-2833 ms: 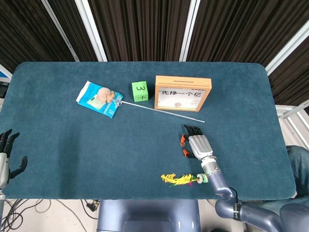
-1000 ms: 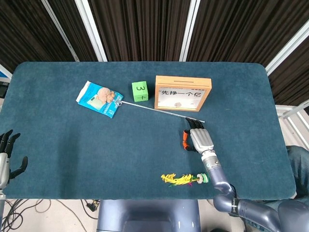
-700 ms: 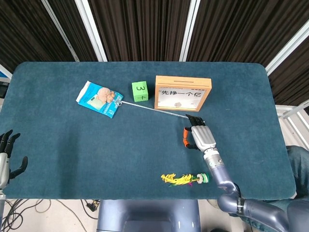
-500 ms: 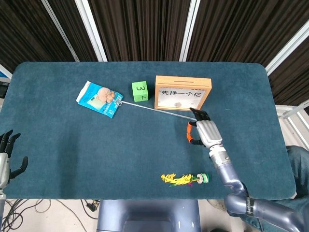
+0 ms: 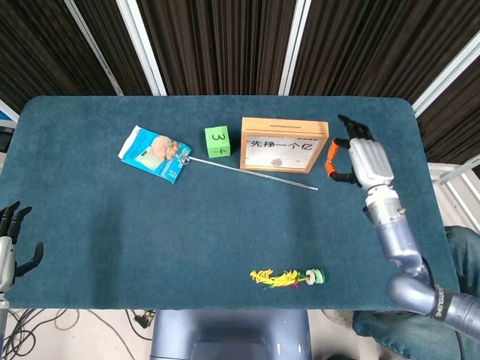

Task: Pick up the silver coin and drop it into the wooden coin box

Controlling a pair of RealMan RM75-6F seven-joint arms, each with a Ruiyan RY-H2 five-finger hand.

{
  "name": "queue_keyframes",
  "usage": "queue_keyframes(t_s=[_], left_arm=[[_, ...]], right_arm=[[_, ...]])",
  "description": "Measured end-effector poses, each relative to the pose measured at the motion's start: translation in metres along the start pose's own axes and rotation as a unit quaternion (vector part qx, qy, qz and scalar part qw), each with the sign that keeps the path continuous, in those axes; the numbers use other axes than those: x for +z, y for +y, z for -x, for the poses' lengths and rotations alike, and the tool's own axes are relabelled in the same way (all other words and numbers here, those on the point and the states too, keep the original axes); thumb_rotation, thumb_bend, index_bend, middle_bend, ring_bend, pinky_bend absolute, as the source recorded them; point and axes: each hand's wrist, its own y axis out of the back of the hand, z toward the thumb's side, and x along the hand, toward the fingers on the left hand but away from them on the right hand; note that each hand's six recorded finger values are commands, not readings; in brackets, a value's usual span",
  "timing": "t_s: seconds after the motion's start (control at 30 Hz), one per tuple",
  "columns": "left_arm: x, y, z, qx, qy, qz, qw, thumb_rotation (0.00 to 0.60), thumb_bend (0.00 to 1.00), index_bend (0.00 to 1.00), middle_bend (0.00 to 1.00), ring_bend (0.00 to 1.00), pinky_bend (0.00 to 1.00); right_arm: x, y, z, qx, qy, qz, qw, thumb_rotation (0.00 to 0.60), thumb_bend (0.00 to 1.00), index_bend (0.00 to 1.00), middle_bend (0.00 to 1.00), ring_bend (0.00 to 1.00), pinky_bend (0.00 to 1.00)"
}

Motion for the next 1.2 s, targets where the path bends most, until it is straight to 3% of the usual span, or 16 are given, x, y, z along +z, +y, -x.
queue_keyframes(t_s=[0.5, 0.8, 1.2], left_arm=[[-0.004, 0.001, -0.009, 0.010, 0.017, -0.005, 0.9998, 0.600, 0.40, 0.16, 0.03, 0.04, 0.00], [-0.006, -0.004, -0.012, -0.002, 0.036, 0.003, 0.9994, 0.600, 0.40, 0.16, 0.03, 0.04, 0.00], [-0.009, -0.006, -0.014, -0.020, 0.058, 0.015, 0.9980, 0.600, 0.40, 0.16, 0.03, 0.04, 0.00]], right_arm=[[0.024, 0.044, 0.071, 0.028, -0.005, 0.018, 0.9994, 0.600, 0.54, 0.79, 0.05, 0.00, 0.00], [0.022, 0.044, 0.112, 0.078, -0.021, 0.050, 0.9955, 0.600, 0.54, 0.79, 0.05, 0.00, 0.00], [0.014, 0.022, 0.149, 0.122, -0.050, 0.101, 0.9861, 0.600, 0.55, 0.79, 0.05, 0.00, 0.00]])
